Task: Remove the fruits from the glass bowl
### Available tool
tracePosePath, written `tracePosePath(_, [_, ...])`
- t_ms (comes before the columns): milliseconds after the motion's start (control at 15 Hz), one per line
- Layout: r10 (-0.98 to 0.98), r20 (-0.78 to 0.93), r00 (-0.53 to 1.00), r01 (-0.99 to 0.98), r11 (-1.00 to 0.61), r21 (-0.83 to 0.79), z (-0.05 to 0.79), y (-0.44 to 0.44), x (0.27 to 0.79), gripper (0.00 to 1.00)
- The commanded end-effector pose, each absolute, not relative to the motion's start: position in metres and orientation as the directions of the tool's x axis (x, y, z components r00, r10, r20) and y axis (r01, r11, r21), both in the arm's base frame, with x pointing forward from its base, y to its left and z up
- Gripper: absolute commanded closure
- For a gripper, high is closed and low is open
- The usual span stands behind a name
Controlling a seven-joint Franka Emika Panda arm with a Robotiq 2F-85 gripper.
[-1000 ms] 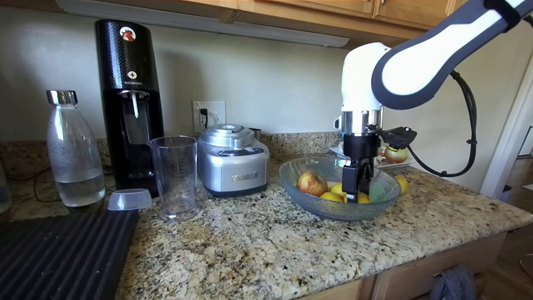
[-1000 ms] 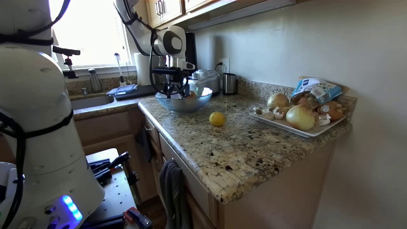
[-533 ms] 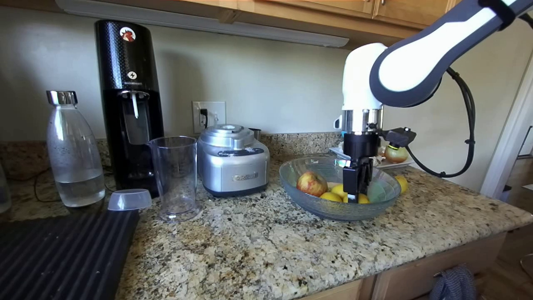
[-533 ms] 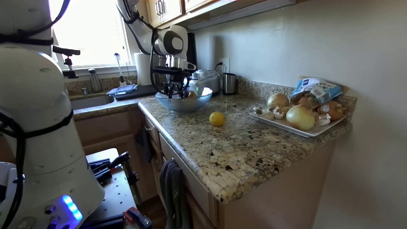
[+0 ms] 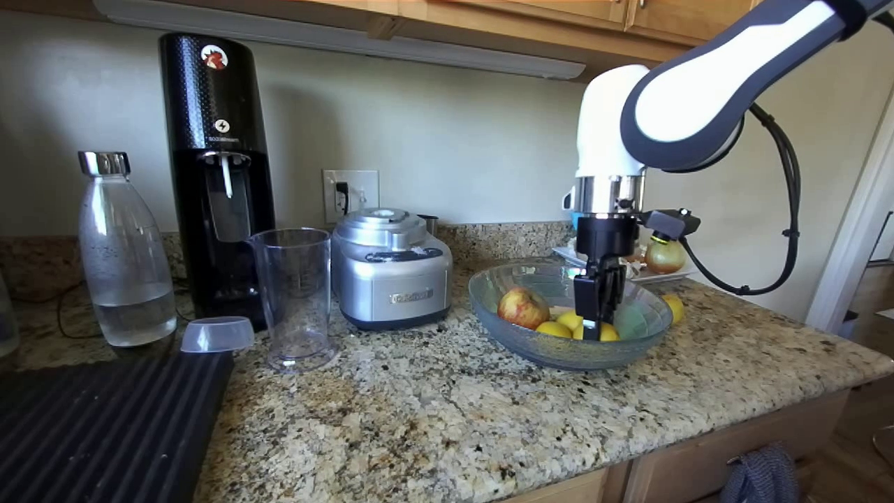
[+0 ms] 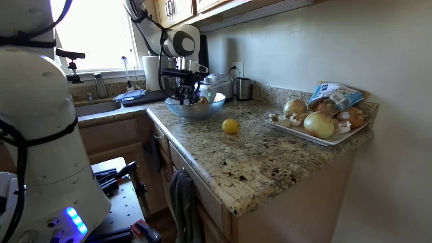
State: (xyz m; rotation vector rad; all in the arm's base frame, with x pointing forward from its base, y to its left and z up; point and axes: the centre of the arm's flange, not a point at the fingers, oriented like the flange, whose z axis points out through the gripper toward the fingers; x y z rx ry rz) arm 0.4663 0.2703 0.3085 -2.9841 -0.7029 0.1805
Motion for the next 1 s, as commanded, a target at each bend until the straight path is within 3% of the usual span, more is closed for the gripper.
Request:
tracePosePath(0, [0.423, -0.091, 0.902, 0.413, -0.904, -0.106, 0.337, 0.262, 0.457, 0.74])
tracePosePath(467, [0.351, 0.012, 0.936, 0.351, -0.936, -0.041, 0.408, 0.243, 0.457, 0.76])
tracePosePath(933, [0.127, 0.134, 0.983, 0.120, -0.991, 0.056, 0.473, 0.160, 0.473, 0.76])
